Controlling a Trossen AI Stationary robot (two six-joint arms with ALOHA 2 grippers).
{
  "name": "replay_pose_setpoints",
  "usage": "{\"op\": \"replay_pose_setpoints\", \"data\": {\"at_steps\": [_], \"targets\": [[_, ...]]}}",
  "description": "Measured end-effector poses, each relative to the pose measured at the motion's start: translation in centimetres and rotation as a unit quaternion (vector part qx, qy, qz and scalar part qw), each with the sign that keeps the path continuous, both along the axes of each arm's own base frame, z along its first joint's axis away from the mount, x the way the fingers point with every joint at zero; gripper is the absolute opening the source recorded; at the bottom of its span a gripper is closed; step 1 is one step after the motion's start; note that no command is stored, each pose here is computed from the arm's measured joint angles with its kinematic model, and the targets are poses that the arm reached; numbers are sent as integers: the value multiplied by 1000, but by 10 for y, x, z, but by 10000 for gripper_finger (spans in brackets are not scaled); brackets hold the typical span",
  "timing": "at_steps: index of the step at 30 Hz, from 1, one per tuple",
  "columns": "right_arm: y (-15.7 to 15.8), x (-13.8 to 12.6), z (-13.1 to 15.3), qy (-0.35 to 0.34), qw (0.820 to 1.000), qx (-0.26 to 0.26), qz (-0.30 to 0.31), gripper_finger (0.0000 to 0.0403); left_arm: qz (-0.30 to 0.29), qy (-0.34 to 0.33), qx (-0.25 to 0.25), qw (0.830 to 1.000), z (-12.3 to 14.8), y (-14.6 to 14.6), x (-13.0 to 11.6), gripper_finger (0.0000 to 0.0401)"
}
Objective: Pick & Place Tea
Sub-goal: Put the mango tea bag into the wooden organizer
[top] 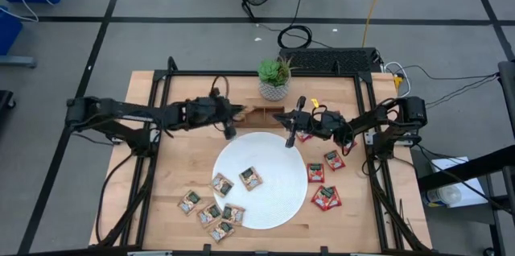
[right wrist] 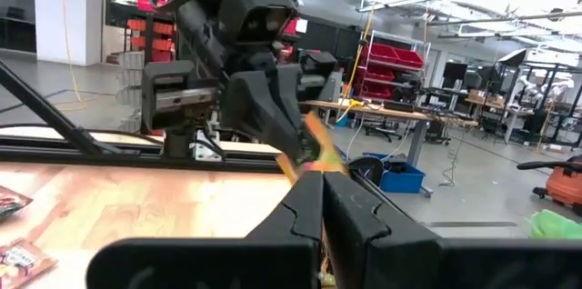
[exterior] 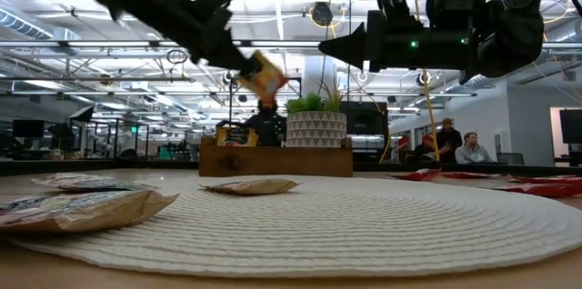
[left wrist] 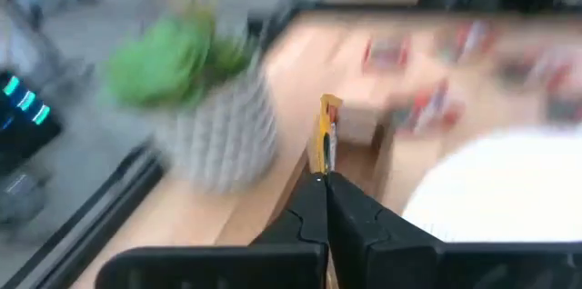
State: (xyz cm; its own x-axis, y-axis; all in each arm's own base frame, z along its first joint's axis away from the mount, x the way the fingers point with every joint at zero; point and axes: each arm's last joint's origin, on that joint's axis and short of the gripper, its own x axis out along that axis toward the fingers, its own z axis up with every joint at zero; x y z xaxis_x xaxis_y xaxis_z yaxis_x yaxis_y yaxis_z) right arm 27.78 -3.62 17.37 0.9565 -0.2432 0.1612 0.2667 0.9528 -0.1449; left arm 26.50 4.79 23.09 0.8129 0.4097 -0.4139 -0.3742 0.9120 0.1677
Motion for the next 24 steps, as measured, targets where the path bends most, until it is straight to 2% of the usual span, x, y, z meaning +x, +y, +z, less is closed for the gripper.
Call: {"op": "replay_pose_setpoints", "data": {"at_steps": [6,10,12,14,17,24], "targets": [[-2,-1,0,-4,1000,-2,-5,0,13,169,-26,985,37,4,-9,1],[-4,-1,0,-1,1000,-2,-8,0,-37,247,-19,968,44,10,-1,1],[-4,-1,0,0,1000,-2,-8,0,-81,263,-13,961,46,13,9,1],[-5,-1,-1,2,1000,-1,-8,0,-124,292,-2,948,42,16,16,1],[-5,-1,-1,2,1000,-2,-8,0,-158,335,17,929,31,18,29,1],[-5,-1,-1,3,1000,-4,-9,0,-164,399,22,902,5,29,53,1]]}}
